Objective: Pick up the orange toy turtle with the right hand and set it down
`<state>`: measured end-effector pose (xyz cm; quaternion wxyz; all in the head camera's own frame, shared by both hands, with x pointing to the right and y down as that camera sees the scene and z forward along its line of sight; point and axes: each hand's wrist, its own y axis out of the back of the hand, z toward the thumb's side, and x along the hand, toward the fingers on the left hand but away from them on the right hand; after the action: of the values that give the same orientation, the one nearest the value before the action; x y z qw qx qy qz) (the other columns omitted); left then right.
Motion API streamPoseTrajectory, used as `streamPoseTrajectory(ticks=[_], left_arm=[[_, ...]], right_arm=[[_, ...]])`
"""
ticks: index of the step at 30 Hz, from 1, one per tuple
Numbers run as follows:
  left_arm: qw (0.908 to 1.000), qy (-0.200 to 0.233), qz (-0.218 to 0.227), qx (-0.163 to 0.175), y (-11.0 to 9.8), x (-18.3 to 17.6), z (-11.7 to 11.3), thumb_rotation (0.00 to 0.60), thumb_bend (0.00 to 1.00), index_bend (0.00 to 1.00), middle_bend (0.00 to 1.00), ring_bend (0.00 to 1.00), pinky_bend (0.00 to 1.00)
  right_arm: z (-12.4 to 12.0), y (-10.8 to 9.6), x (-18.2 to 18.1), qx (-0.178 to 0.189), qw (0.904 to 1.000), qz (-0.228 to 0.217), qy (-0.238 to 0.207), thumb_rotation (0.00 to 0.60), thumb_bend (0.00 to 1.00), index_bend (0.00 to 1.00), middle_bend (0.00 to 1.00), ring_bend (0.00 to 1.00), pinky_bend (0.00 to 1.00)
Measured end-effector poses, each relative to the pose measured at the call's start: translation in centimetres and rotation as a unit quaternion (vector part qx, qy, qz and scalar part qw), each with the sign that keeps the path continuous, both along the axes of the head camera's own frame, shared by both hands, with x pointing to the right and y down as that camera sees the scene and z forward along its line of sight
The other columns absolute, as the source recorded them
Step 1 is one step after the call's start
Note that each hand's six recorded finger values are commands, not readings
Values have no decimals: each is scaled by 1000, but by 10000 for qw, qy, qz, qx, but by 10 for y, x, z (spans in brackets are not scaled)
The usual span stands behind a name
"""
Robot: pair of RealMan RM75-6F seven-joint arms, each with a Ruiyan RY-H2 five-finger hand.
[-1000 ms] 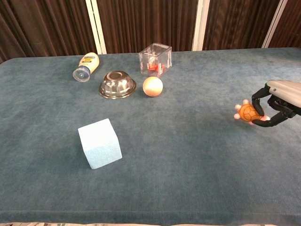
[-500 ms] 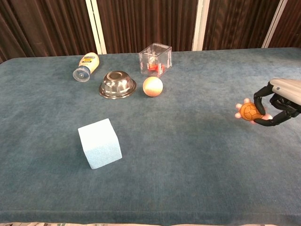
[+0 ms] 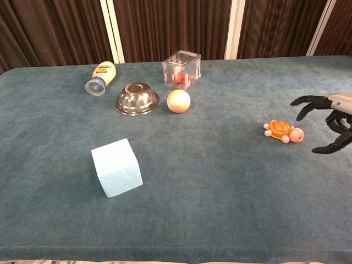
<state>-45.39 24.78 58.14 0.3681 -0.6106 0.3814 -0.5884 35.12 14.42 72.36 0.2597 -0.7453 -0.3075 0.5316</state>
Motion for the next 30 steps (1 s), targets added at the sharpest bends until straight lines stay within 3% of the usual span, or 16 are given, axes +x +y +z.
streamPoseTrajectory(ticks=[6,13,18,30], left_arm=[[10000,-1,9,-13,0,0,0,600,387,155,75,101,326],[10000,1,28,-33,0,1,1,600,386,157,75,102,326],[10000,-3,30,-29,0,1,1,600,388,161,76,105,326],[10000,10,23,-39,1,0,1,600,385,167,77,105,329]], right_arm=[[-8,-3,6,-44,9999,85,93,600,123,141,295,858,820],[-17,-11,3,231,9994,190,164,600,123,329,295,858,821],[-7,-22,-1,276,9988,303,260,600,123,395,295,874,836],[26,-28,-24,-86,9991,333,259,600,123,465,322,889,853]])
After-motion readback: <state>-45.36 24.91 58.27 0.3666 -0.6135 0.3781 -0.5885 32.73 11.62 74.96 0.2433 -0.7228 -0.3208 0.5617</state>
